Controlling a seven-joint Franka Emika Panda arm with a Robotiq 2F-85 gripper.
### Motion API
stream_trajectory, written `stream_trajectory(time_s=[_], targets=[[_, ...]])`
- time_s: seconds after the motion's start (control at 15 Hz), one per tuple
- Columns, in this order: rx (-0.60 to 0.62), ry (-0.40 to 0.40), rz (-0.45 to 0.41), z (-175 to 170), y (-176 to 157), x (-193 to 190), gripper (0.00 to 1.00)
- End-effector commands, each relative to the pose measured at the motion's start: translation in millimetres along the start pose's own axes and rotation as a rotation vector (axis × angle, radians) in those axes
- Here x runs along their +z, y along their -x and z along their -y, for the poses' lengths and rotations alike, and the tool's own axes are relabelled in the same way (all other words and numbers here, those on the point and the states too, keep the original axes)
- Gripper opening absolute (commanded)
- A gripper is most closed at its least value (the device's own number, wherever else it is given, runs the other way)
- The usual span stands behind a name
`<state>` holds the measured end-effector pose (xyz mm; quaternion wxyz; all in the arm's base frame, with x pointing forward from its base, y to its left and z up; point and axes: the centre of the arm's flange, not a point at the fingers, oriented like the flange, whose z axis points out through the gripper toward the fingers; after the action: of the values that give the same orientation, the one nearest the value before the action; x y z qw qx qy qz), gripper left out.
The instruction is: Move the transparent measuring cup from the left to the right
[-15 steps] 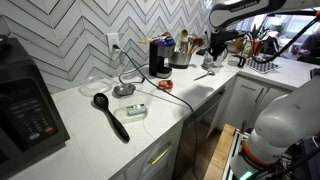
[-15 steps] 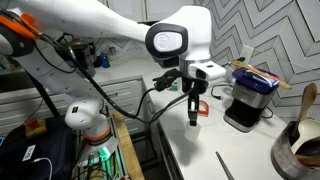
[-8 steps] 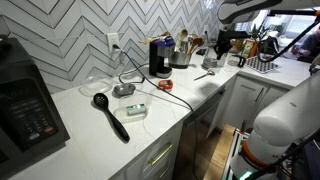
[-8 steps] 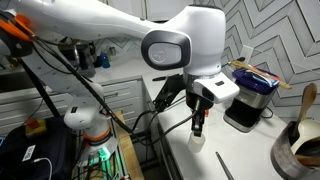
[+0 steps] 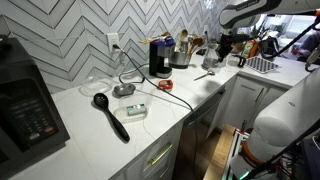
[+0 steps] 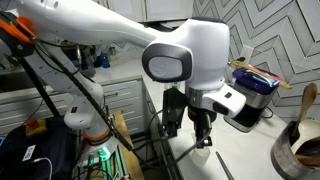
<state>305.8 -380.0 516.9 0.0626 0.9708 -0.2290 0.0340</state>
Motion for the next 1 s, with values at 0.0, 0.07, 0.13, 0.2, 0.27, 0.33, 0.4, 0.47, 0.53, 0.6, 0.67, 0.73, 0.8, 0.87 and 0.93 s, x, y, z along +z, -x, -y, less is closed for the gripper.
stream_trajectory(time_s=[0.0,0.07,0.13,0.2,0.27,0.33,0.4,0.47,0.53,0.6,0.67,0.73,0.8,0.87,0.93], targets=[[-0.160,-0.114,-0.019,-46,1,36,0.01],[-0.175,-0.129,-0.012,-58,3,42,0.01],[-0.183,-0.141,-0.009,-67,4,49,0.01],[-0.185,-0.147,-0.003,-76,6,50,0.01],[-0.157,-0.119,-0.010,-53,16,41,0.04],[-0.166,-0.126,-0.009,-61,17,45,0.04],[-0.170,-0.127,-0.008,-65,17,46,0.04],[-0.172,-0.126,-0.006,-66,16,47,0.04],[-0.174,-0.125,-0.005,-65,14,47,0.04],[-0.175,-0.125,-0.004,-65,14,47,0.01],[-0.174,-0.116,-0.036,-63,7,52,0.01],[-0.168,-0.123,-0.052,-66,-1,60,0.01],[-0.149,-0.131,-0.034,-70,-7,65,0.01],[-0.132,-0.123,-0.048,-76,-13,73,0.01],[-0.114,-0.134,-0.051,-80,-16,79,0.01]])
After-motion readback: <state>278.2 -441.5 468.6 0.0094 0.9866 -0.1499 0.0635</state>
